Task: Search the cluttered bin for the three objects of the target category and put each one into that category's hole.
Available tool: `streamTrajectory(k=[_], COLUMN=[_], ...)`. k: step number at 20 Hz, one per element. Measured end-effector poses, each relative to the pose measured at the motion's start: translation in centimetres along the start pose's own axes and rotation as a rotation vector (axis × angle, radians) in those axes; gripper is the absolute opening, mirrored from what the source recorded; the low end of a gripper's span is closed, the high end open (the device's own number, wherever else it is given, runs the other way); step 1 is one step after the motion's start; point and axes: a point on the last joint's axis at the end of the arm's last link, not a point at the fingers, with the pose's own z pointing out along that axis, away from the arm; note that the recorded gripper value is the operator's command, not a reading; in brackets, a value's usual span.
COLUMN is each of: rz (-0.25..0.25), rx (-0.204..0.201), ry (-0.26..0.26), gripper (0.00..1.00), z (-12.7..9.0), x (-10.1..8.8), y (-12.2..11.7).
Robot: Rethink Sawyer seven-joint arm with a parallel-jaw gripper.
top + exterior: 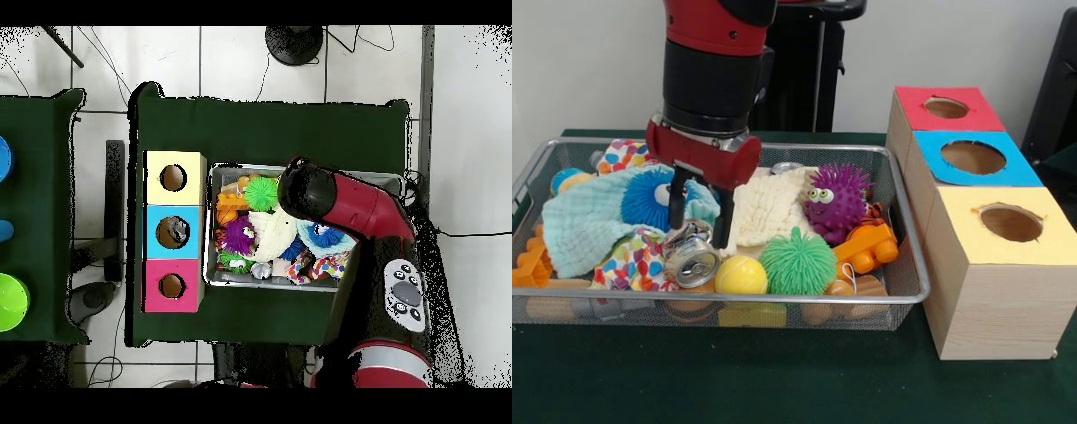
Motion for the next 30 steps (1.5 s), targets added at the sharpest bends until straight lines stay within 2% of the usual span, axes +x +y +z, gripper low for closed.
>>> streamTrajectory(k=[8, 15, 19, 22, 30], rz=[0.010, 0.025, 0.035, 0.036, 0.037], rx=[-0.011, -0.008, 0.000, 0.005, 0.012], ry=[-0.063, -0.090, -0.070, -0.046, -0.013], gripper=[1.00, 1.00, 1.00, 1.00, 1.00], z=[-1.2, -0.2, 0.4, 0.8, 1.1], x=[0.5, 1.6, 2.6, 3.9, 5.6], y=[-0.7, -2.0, -3.0, -3.2, -3.6])
